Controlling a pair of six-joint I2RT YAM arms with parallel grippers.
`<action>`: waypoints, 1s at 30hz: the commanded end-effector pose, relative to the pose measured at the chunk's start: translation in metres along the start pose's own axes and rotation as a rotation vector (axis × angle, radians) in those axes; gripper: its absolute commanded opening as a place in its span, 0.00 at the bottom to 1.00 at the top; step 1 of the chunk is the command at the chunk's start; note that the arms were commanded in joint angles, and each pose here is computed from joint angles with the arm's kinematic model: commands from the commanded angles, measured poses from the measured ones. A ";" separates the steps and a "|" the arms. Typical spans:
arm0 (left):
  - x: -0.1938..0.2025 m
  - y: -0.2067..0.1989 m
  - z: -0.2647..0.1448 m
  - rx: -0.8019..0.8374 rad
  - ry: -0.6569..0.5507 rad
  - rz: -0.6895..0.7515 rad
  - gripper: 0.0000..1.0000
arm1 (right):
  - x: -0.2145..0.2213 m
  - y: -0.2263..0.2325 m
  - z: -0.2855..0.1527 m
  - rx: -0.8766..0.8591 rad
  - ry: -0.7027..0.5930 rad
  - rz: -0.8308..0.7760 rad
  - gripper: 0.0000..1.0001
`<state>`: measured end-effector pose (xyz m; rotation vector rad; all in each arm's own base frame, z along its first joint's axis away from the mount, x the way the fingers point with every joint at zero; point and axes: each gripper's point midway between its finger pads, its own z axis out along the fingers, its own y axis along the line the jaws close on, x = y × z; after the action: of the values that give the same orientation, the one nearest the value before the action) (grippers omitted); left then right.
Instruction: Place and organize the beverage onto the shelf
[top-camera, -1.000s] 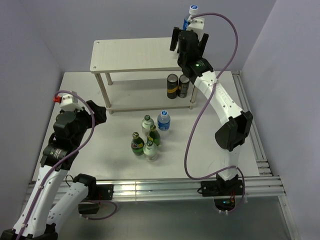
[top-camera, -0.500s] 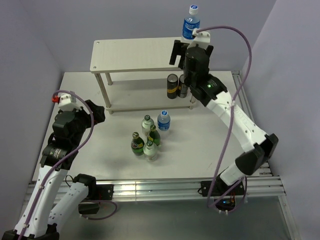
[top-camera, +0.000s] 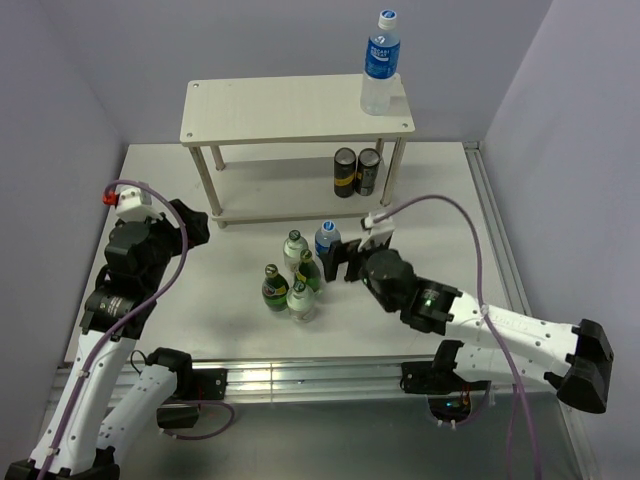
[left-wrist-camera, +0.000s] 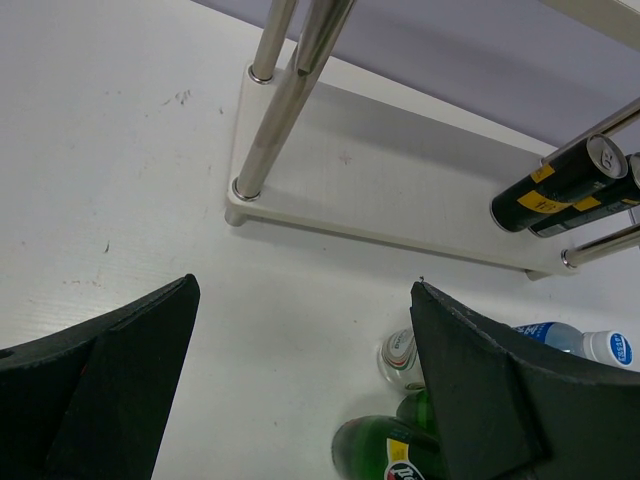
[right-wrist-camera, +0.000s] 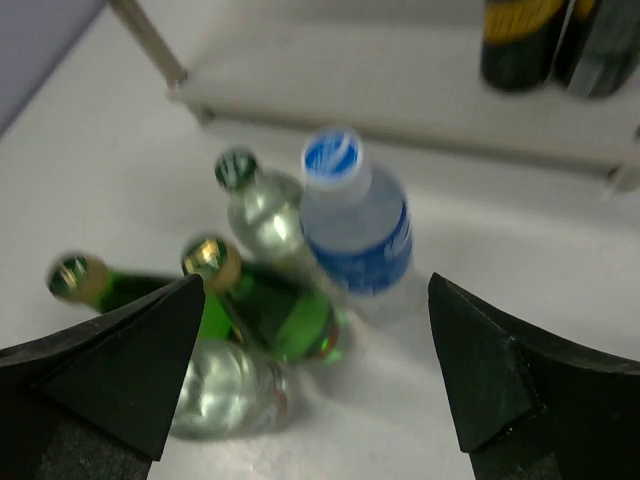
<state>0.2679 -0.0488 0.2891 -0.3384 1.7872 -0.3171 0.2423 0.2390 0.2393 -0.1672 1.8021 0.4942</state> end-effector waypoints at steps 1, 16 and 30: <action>-0.012 -0.005 -0.002 0.023 -0.041 -0.002 0.94 | 0.030 0.010 -0.002 -0.043 -0.006 0.138 1.00; -0.013 -0.003 -0.002 0.018 -0.043 -0.004 0.94 | 0.111 -0.011 0.055 0.140 0.055 0.078 1.00; -0.013 -0.005 -0.002 0.031 -0.040 -0.006 0.94 | 0.117 -0.025 0.094 0.284 -0.031 0.056 1.00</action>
<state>0.2681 -0.0469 0.2893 -0.3435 1.7858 -0.3163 0.2801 0.2618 0.0750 -0.0389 1.9434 0.2333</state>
